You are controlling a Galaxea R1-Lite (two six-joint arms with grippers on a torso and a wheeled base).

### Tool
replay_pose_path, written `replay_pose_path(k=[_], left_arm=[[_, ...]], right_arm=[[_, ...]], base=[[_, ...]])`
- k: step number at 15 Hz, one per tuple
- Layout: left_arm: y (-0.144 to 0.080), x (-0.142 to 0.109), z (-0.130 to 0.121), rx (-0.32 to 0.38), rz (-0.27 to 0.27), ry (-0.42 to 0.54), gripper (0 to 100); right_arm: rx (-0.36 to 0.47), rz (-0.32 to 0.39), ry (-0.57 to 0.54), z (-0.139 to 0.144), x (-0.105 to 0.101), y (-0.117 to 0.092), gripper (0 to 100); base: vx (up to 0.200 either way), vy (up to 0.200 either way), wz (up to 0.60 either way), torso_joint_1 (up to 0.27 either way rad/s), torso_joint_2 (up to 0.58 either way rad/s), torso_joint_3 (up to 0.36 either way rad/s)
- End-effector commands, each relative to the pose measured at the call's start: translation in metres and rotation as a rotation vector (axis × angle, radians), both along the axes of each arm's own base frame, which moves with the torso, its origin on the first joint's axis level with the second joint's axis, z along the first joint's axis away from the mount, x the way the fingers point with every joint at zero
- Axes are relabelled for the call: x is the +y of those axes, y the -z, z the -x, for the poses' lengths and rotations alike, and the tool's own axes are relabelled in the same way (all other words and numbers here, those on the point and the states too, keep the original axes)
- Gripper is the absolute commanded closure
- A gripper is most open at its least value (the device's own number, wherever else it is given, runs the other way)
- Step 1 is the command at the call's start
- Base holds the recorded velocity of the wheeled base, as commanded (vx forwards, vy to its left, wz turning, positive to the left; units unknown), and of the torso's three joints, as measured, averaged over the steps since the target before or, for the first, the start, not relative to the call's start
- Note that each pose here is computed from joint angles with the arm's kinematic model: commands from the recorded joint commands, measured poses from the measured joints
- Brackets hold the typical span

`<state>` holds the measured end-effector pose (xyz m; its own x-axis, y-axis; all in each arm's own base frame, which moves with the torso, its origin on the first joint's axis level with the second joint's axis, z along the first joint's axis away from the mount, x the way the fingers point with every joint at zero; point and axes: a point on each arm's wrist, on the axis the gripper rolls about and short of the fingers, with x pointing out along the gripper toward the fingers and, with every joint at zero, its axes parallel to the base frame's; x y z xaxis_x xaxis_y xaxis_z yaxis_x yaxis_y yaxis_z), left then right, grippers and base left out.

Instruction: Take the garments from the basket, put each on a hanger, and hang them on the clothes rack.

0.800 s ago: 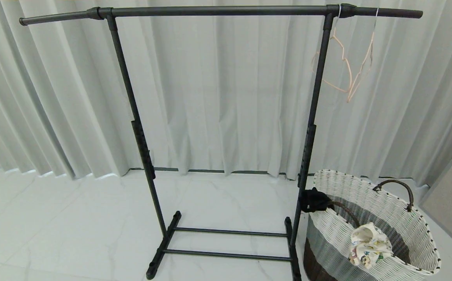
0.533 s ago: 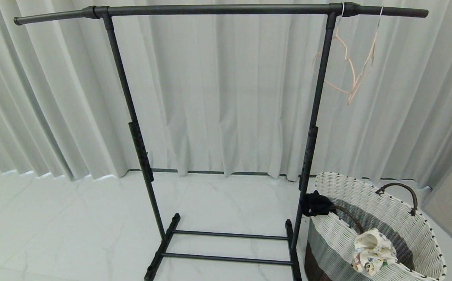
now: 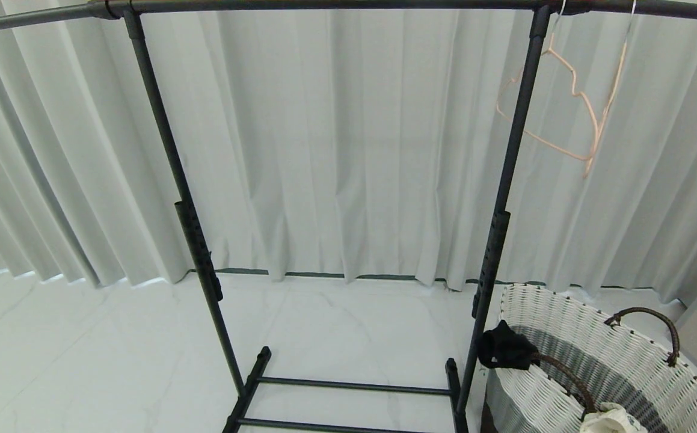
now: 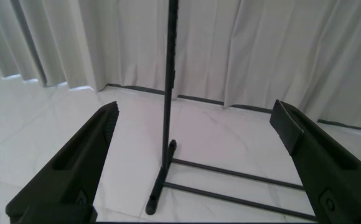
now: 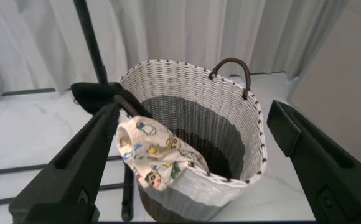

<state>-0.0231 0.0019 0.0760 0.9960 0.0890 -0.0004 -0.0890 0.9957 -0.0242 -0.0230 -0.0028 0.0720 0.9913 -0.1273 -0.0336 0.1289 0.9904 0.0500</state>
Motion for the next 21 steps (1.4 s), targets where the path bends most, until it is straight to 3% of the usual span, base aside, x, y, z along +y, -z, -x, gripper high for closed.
replay_pose_path(k=[1, 5, 7, 8, 9, 11, 13, 15, 18, 21], left_arm=[[0.0, 0.0, 0.0, 0.0, 0.0, -0.001, 0], [0.0, 0.0, 0.0, -0.001, 0.003, -0.001, 0], [0.0, 0.0, 0.0, 0.0, 0.0, -0.001, 0], [0.0, 0.0, 0.0, 0.0, -0.001, -0.001, 0], [0.0, 0.0, 0.0, 0.0, 0.0, -0.001, 0], [0.0, 0.0, 0.0, 0.0, 0.0, -0.001, 0], [0.0, 0.0, 0.0, -0.001, 0.002, -0.001, 0], [0.0, 0.0, 0.0, -0.001, 0.002, -0.001, 0], [0.0, 0.0, 0.0, -0.001, 0.002, 0.0, 0], [0.0, 0.0, 0.0, -0.001, 0.002, -0.001, 0]], right_arm=[[0.002, 0.004, -0.002, 0.0, 0.0, 0.0, 0], [-0.009, 0.038, -0.012, 0.0, 0.0, -0.001, 0], [-0.075, 0.018, -0.102, 0.004, 0.002, -0.022, 0], [-0.035, -0.005, -0.187, 0.001, 0.003, -0.048, 0], [0.073, 0.031, -0.236, -0.014, 0.003, -0.069, 0], [0.281, 0.109, -0.269, -0.05, 0.006, -0.083, 0], [0.559, 0.245, -0.333, -0.097, 0.009, -0.078, 0], [0.757, 0.324, -0.397, -0.132, 0.012, -0.06, 0], [0.925, 0.414, -0.455, -0.169, 0.014, -0.032, 0], [1.004, 0.417, -0.477, -0.197, 0.016, -0.005, 0]], base=[[0.0, 0.0, 0.0, 0.0, 0.0, 0.0], [0.0, 0.0, 0.0, 0.0, 0.0, 0.0], [0.0, 0.0, 0.0, 0.0, 0.0, 0.0], [0.0, 0.0, 0.0, 0.0, 0.0, 0.0], [0.0, 0.0, 0.0, 0.0, 0.0, 0.0], [0.0, 0.0, 0.0, 0.0, 0.0, 0.0], [0.0, 0.0, 0.0, 0.0, 0.0, 0.0], [0.0, 0.0, 0.0, 0.0, 0.0, 0.0], [0.0, 0.0, 0.0, 0.0, 0.0, 0.0], [0.0, 0.0, 0.0, 0.0, 0.0, 0.0]])
